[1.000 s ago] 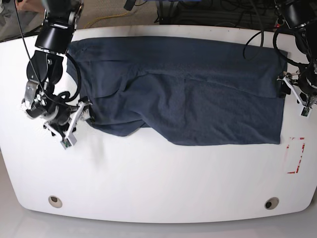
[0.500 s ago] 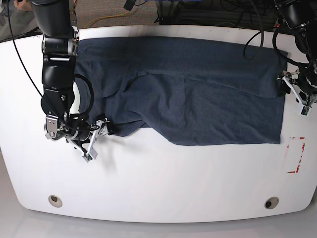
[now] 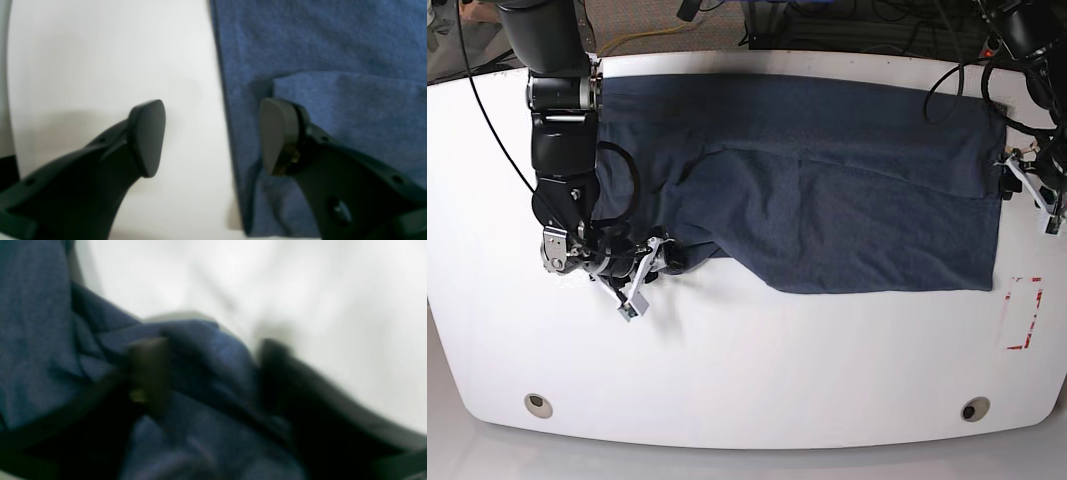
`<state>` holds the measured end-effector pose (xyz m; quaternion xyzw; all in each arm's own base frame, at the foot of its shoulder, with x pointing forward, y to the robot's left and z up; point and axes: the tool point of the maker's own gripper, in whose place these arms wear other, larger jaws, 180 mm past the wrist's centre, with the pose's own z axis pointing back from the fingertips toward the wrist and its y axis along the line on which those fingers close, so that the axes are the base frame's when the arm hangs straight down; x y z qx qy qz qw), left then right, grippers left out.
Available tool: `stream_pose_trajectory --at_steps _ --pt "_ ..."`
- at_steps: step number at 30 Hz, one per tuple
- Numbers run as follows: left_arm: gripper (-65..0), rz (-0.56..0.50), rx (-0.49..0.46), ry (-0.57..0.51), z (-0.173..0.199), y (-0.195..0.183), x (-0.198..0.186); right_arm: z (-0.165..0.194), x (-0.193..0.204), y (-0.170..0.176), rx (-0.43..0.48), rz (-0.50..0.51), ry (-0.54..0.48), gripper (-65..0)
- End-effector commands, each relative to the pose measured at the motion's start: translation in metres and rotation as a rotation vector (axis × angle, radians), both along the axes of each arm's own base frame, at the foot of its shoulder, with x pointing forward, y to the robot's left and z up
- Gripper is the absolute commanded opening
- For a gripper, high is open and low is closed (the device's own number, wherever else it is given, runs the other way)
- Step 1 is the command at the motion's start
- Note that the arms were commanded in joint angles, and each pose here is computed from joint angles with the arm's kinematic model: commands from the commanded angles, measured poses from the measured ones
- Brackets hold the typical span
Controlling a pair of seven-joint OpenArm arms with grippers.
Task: Fold the T-shirt properly
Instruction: 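Release the right gripper and move it to the shirt's hem corner, then release the left gripper and move it to the other hem corner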
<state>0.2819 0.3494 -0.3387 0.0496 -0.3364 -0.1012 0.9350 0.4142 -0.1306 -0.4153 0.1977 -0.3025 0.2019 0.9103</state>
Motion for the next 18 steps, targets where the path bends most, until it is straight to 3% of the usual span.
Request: stream_pose_trajectory --at_steps 1,5,7,11,18 --pt "-23.3 0.018 -0.015 -0.111 0.028 0.002 0.031 0.015 0.013 0.000 0.010 -0.008 -0.045 -40.0" --pt "-16.8 0.102 -0.084 -0.128 0.027 0.005 0.054 0.014 0.013 0.002 0.010 -0.003 -0.042 -57.9" --pt "-12.8 0.174 -0.126 -0.162 0.035 0.012 0.071 0.014 0.013 0.003 0.011 -0.002 -0.042 -63.4" --pt "-10.4 0.313 -0.221 -0.209 0.035 0.024 0.098 0.015 0.013 0.003 0.010 -0.001 -0.045 -65.0" --pt "-10.4 0.345 -0.289 -0.240 0.018 0.019 0.129 0.017 0.014 0.002 0.001 0.002 -0.041 -65.0"
